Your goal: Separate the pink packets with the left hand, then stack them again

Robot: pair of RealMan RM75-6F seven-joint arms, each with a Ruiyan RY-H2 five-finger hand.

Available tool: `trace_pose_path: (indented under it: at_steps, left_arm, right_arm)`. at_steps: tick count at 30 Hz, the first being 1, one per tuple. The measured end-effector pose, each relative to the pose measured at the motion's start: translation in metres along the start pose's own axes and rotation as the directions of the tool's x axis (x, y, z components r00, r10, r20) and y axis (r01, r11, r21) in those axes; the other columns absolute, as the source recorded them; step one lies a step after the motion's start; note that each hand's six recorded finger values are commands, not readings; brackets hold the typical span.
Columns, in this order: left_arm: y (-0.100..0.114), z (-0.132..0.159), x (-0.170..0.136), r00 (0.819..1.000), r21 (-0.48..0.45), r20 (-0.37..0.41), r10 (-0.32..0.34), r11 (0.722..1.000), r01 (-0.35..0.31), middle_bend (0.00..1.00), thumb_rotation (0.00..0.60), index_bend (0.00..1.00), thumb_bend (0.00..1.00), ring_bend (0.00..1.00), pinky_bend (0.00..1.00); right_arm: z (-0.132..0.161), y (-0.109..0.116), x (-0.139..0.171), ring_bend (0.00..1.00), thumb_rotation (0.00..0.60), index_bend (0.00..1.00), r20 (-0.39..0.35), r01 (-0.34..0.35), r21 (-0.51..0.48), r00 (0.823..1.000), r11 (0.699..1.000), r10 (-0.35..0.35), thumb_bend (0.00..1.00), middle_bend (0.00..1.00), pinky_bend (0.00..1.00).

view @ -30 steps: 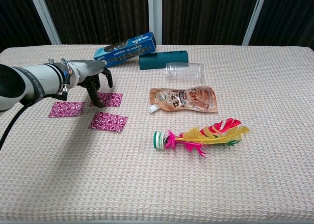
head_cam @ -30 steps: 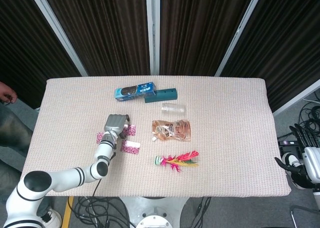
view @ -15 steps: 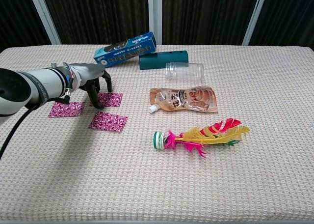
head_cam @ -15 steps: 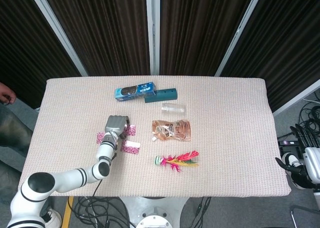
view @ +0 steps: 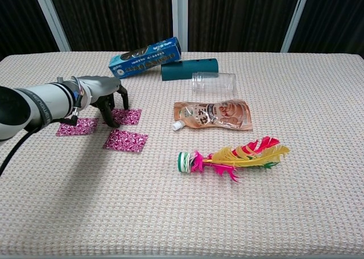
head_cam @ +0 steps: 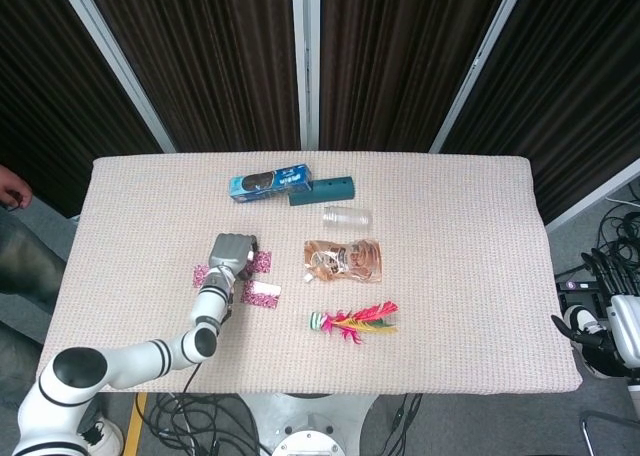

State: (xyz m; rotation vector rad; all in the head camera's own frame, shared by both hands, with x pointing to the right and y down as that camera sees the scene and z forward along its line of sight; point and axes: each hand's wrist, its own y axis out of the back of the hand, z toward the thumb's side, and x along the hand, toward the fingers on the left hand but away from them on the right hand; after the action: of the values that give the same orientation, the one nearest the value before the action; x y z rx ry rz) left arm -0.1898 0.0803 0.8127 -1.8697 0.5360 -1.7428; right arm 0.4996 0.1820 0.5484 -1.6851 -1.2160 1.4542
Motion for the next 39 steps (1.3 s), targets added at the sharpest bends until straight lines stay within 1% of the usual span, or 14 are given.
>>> trace_pose_path:
  at_steps: [6, 12, 15, 20, 25, 34, 39]
  left_arm:
    - [0.0, 0.0, -0.001, 1.0, -0.01, 0.0, 0.0, 1.0, 0.0, 0.93, 0.6, 0.38, 0.26, 0.94, 0.98]
    - [-0.002, 0.001, -0.002, 1.0, 0.006, 0.005, 0.001, 1.0, -0.001, 0.93, 0.6, 0.38, 0.26, 0.94, 0.98]
    - [-0.003, 0.001, -0.001, 1.0, 0.005, 0.003, 0.001, 1.0, -0.001, 0.93, 0.6, 0.41, 0.26, 0.94, 0.98]
    - [0.001, 0.001, -0.001, 1.0, -0.007, 0.003, 0.02, 1.0, -0.02, 0.93, 0.6, 0.48, 0.27, 0.94, 0.98]
    - [0.006, 0.002, -0.004, 0.999, -0.014, 0.019, 0.035, 0.999, -0.034, 0.93, 0.6, 0.49, 0.27, 0.94, 0.98]
    - [0.02, 0.004, -0.024, 0.995, -0.005, 0.074, 0.073, 0.997, -0.073, 0.93, 0.6, 0.48, 0.27, 0.94, 0.98]
    - [0.021, 0.009, -0.044, 0.991, -0.004, 0.11, 0.07, 0.998, -0.07, 0.93, 0.6, 0.48, 0.27, 0.94, 0.98]
  right_arm:
    - [0.0, 0.001, 0.001, 0.0, 0.413, 0.01, 0.0, 0.002, 0.001, 1.0, 1.0, -0.002, 0.14, 0.0, 0.0]
    - [0.0, 0.0, 0.001, 0.0, 0.416, 0.0, 0.001, 0.001, 0.0, 1.0, 1.0, -0.001, 0.14, 0.0, 0.0]
    - [-0.001, 0.001, 0.002, 0.0, 0.41, 0.01, 0.003, 0.002, 0.0, 1.0, 1.0, -0.002, 0.13, 0.0, 0.0]
    - [-0.001, 0.002, 0.002, 0.0, 0.409, 0.01, 0.004, 0.005, 0.0, 1.0, 1.0, -0.005, 0.14, 0.0, 0.0]
    - [0.0, 0.001, 0.002, 0.0, 0.408, 0.01, 0.001, 0.004, -0.001, 1.0, 1.0, -0.004, 0.14, 0.0, 0.0]
    - [0.001, 0.001, 0.001, 0.0, 0.408, 0.0, -0.002, 0.005, -0.003, 1.0, 1.0, -0.005, 0.14, 0.0, 0.0]
    - [0.002, -0.001, -0.001, 0.0, 0.408, 0.0, -0.006, 0.002, -0.006, 1.0, 1.0, -0.002, 0.14, 0.0, 0.0]
